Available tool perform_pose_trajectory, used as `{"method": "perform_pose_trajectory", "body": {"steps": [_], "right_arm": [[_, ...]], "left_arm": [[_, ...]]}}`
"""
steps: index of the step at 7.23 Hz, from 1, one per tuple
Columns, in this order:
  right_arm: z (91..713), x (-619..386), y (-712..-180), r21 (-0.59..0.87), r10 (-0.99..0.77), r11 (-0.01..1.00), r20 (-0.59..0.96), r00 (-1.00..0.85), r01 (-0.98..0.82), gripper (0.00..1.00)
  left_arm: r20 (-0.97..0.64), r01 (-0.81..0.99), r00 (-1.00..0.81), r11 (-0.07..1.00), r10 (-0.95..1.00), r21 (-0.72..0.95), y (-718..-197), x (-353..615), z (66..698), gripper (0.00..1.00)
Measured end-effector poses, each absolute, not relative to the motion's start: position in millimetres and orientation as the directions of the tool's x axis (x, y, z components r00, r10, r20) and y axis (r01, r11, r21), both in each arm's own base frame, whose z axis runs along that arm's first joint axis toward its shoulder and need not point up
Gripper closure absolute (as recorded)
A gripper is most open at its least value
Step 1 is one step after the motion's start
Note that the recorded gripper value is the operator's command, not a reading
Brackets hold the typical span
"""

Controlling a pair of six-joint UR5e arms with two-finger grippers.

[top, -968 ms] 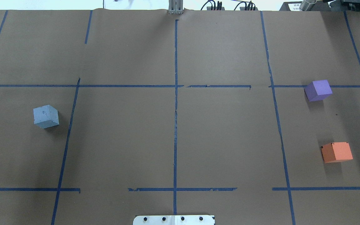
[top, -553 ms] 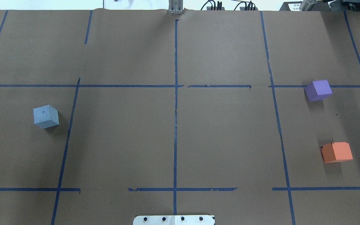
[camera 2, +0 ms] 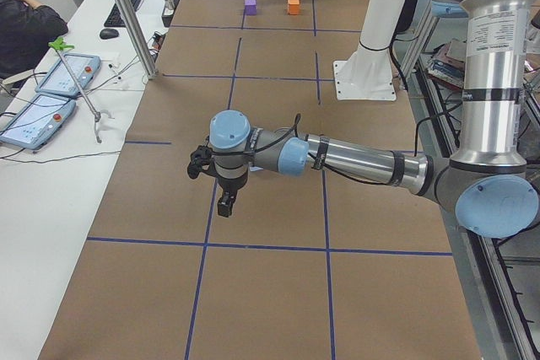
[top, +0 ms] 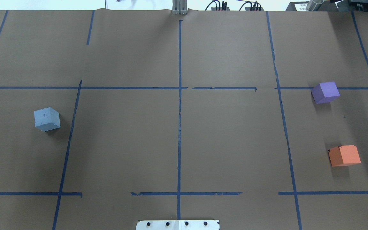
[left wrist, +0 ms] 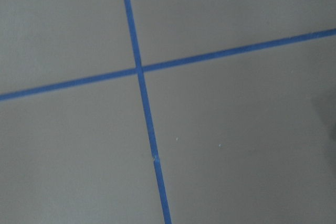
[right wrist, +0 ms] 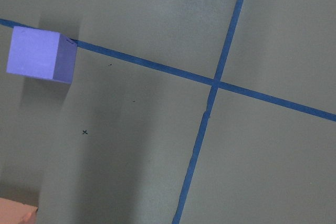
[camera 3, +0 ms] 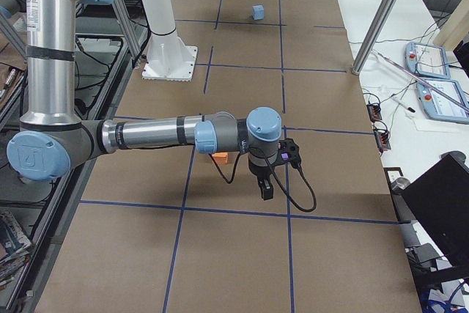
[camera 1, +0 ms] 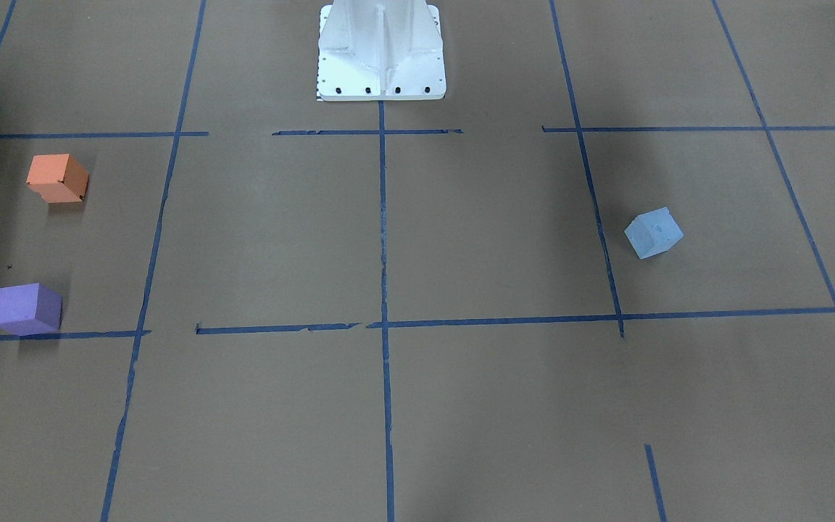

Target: Place blue block between orange and purple blocks

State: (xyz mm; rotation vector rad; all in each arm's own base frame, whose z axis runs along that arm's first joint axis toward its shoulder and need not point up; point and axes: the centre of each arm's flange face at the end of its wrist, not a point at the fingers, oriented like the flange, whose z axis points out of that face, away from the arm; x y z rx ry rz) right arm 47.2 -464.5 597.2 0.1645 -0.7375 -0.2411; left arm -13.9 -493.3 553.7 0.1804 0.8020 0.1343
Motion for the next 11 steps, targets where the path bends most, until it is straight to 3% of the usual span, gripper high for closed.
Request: {"method": "perform_pose_trajectory", "body": {"steps": [6, 11], "right_arm": [[601.3, 47.6, -460.0, 0.223, -0.266, 0.962, 0.647, 0.714, 0.156, 0.00], [603.3, 47.8, -459.1, 0.219, -0.263, 0.963, 0.648, 0.714, 0.156, 0.00]], "left_arm": [[-0.764, 0.195, 0.611, 0.975, -0.207, -0.108, -490.1, 176.5, 505.8, 0.00], [-0.714, 0.214, 0.666, 0.972, -0.217, -0.096, -476.4, 289.5, 505.7, 0.00]]}}
